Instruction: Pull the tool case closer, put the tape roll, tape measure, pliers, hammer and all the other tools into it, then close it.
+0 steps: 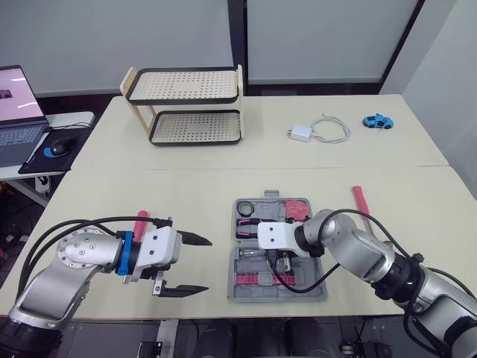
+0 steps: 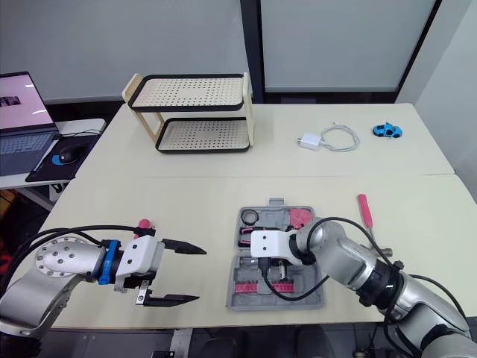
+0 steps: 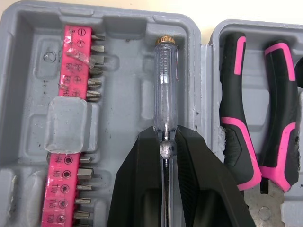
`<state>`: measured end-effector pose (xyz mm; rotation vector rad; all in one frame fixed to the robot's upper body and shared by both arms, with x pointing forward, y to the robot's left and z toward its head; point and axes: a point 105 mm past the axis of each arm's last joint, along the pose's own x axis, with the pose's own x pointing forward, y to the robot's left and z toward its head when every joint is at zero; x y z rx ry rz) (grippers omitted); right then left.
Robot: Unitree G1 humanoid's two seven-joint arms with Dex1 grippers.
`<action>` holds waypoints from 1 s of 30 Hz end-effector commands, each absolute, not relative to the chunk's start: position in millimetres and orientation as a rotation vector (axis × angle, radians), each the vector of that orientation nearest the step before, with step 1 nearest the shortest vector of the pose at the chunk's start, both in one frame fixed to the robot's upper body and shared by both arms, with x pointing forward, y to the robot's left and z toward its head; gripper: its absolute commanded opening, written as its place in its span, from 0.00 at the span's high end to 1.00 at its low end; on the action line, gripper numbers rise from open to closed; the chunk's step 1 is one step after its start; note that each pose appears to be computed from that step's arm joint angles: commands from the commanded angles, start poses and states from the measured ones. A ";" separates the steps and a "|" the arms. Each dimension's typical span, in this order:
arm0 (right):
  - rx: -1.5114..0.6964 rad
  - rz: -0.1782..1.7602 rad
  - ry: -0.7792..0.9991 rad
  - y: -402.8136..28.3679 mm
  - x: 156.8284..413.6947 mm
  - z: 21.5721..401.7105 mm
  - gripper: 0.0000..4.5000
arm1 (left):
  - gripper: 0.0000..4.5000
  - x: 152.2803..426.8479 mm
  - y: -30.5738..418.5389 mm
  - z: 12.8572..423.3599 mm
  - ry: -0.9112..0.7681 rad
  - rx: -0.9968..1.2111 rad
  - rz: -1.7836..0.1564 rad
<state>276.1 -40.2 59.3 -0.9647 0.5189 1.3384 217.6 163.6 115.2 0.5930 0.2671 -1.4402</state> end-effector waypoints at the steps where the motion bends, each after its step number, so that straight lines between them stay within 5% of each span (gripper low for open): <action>1: -0.973 1.349 0.480 -35.8 275.6 63.5 0.96 | 0.00 216.9 157.5 119.9 0.241 0.608 -1.456; 2: -0.976 1.349 0.477 -35.8 275.7 63.6 0.96 | 0.00 217.0 157.0 120.2 0.240 0.608 -1.456; 12: -0.966 1.377 0.414 -35.7 271.1 88.3 0.19 | 0.00 217.1 151.5 123.4 0.236 0.602 -1.462; 18: -0.942 1.372 0.335 -39.3 269.3 106.3 0.19 | 0.00 217.2 148.9 125.6 0.233 0.594 -1.457; 21: -0.908 1.350 0.304 -38.4 271.7 107.0 0.32 | 0.00 217.8 148.3 127.2 0.230 0.584 -1.453; 29: -0.875 1.312 0.339 -40.9 274.5 85.1 0.97 | 0.00 218.5 147.6 128.2 0.234 0.578 -1.453; 30: -0.871 1.307 0.346 -41.2 275.3 82.7 0.99 | 0.00 218.5 147.6 128.2 0.235 0.578 -1.453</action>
